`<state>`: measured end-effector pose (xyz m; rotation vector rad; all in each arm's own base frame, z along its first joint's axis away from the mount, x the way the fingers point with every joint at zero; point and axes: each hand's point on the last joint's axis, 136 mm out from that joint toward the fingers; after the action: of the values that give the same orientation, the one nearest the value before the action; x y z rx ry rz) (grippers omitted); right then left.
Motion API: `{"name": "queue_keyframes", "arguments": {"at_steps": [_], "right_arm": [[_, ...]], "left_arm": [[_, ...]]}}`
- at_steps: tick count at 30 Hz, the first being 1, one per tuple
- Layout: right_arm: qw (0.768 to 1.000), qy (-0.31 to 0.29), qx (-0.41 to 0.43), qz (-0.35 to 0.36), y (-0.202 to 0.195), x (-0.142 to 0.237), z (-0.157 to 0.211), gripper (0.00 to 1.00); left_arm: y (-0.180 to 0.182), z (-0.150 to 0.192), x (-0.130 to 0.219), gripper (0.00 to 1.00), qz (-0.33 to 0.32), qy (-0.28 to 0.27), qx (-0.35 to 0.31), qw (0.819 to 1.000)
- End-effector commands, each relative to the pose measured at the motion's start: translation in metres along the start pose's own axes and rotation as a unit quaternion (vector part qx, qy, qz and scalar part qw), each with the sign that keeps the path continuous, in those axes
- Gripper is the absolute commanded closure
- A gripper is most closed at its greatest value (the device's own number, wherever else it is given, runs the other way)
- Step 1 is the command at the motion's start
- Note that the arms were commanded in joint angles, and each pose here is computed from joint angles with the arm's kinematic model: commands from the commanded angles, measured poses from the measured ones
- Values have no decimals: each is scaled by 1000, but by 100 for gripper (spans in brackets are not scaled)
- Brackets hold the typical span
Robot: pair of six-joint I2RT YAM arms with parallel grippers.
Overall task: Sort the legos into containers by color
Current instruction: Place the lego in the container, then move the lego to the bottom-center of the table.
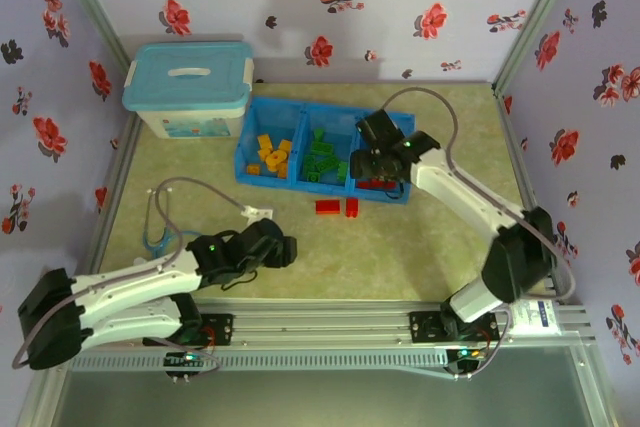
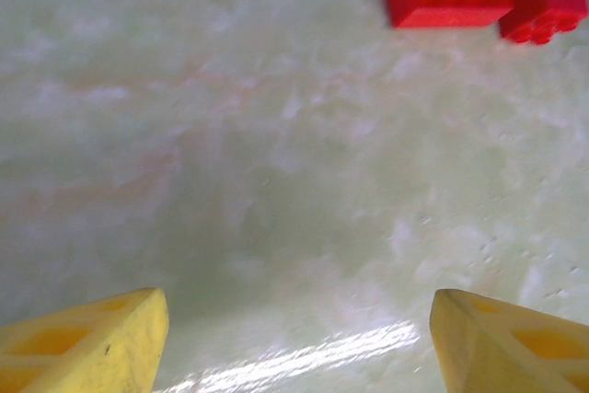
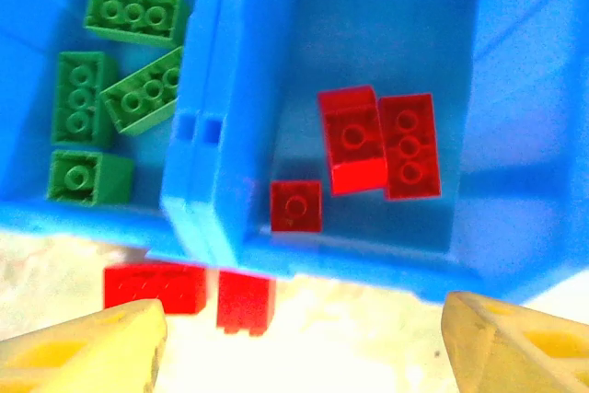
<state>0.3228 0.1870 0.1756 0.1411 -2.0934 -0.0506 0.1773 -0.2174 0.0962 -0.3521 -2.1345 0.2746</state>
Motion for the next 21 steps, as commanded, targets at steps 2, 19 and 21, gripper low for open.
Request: {"name": "queue_keyframes", "arguments": {"at_steps": [2,19,21], "right_arm": [[999,-24,-32,-20,-6,16,25,20],[991,-17,-114,-72,-29,3,149,22],[990,-19,-121,-73,-34,3,157,23]], "left_arm": [[-25,-28,-12,24,16,-2,-22,1000],[-49,-81,-122,27,24,80,-15,996],[-49,-83,-128,27,18,86,-17,996]]}}
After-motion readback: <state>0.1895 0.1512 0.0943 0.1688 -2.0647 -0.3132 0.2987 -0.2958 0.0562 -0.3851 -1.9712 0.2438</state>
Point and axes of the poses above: each hand's point on the last joint's axis, 136 mm out from that joint toward the fingers, its own x axis back along the fingers, its own y axis along the line the jaws close on, z = x × y, and after that the axes turned 3 degrees about x, right-handed
